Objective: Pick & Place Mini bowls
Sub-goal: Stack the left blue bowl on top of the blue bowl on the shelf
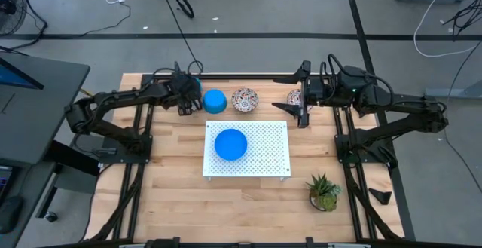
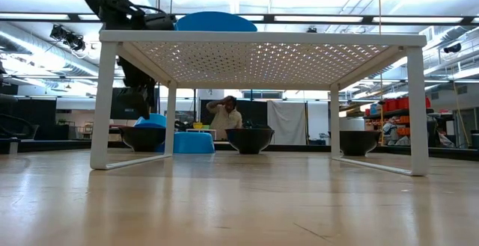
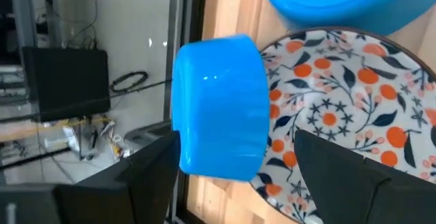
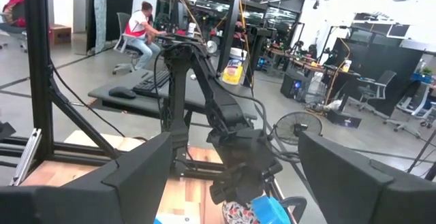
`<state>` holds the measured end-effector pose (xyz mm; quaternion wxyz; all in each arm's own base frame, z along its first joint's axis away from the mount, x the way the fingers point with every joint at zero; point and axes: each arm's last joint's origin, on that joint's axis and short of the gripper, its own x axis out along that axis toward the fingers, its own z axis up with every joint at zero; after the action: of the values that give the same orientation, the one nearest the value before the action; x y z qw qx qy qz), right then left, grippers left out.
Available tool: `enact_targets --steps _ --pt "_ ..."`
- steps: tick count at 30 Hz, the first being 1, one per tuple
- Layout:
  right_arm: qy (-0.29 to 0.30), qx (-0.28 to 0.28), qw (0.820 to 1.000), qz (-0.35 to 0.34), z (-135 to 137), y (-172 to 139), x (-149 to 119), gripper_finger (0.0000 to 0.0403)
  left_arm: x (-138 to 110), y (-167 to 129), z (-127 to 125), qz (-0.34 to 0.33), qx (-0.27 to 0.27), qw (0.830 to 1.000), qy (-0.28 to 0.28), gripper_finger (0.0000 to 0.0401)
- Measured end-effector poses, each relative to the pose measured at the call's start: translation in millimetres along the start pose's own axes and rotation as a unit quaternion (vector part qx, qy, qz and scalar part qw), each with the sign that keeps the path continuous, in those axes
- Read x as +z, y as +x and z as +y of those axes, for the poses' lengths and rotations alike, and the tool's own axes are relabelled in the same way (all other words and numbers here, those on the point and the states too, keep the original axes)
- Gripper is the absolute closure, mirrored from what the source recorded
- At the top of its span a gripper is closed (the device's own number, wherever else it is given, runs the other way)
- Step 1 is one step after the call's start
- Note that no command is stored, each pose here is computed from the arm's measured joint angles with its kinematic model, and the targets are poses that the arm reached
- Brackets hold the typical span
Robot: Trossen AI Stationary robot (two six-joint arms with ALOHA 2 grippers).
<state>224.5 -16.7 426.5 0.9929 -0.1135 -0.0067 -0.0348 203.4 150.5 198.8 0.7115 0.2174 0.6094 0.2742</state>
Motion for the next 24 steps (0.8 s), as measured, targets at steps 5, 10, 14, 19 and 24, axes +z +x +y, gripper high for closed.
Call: enact_targets --steps 5,10,14,19,24 --pt "0.0 0.002 1.0 0.009 1 8 -5 0.0082 -3 4 0 -0.004 -0.004 1.0 0.009 0.0108" --pt "0.0 0.006 1.0 0.025 3 20 -13 0.0082 -1 9 -1 -0.003 -0.008 1.0 0.026 0.0108" --pt "0.0 0.008 0.999 0.034 4 27 -18 0.0082 3 21 -7 0.004 -0.017 0.999 0.044 0.0108" --pt "0.004 0.009 0.999 0.039 4 30 -20 0.0082 8 32 -8 0.019 0.016 0.999 0.035 0.0108" --pt "0.003 0.007 0.999 0.032 4 30 -19 0.0082 11 32 -5 0.006 0.035 0.999 0.02 0.0108"
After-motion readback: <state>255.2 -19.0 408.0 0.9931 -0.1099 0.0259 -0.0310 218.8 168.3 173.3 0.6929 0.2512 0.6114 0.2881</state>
